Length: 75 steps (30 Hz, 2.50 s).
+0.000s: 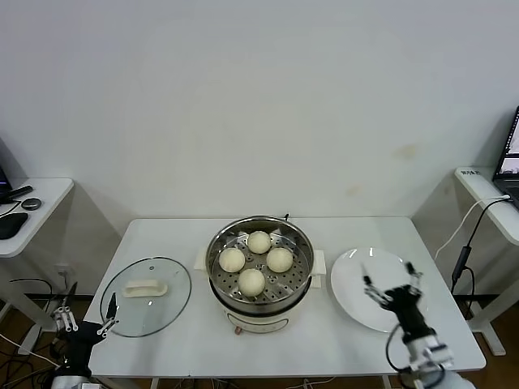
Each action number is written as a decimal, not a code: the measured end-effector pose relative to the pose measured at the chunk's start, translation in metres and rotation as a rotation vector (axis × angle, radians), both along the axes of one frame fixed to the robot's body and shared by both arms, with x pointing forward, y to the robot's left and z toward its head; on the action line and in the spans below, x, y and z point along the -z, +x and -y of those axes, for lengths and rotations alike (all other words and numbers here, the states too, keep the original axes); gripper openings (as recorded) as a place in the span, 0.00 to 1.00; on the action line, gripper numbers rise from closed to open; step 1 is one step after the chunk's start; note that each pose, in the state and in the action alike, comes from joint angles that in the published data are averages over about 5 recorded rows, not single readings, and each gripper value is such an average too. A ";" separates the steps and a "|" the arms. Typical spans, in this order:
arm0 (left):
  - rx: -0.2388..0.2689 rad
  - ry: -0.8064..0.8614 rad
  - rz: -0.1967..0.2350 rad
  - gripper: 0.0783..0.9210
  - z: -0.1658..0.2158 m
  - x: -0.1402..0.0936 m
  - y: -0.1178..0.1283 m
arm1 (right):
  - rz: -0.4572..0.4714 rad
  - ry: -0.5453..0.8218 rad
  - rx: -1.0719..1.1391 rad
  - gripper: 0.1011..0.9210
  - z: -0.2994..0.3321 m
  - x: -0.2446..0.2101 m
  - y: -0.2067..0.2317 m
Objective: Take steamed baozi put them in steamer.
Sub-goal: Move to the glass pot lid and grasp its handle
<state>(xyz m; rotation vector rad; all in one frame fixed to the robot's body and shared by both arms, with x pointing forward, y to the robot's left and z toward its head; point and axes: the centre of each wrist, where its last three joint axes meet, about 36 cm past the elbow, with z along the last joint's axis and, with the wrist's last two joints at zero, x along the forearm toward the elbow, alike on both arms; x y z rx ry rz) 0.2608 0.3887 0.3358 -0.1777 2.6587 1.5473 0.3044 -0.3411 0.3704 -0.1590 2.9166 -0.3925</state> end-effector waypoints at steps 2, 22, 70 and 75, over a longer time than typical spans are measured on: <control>0.033 0.125 -0.026 0.88 -0.010 0.004 0.004 | -0.003 0.017 0.045 0.88 0.006 0.002 -0.012; 0.243 0.661 -0.212 0.88 -0.055 0.046 0.093 | -0.068 0.095 0.208 0.88 0.013 0.023 -0.063; 0.176 0.610 -0.202 0.11 -0.054 0.069 0.150 | -0.143 0.073 0.174 0.88 -0.014 0.041 -0.081; 0.126 0.599 -0.142 0.11 -0.052 0.045 0.136 | -0.152 0.067 0.155 0.88 -0.018 0.043 -0.081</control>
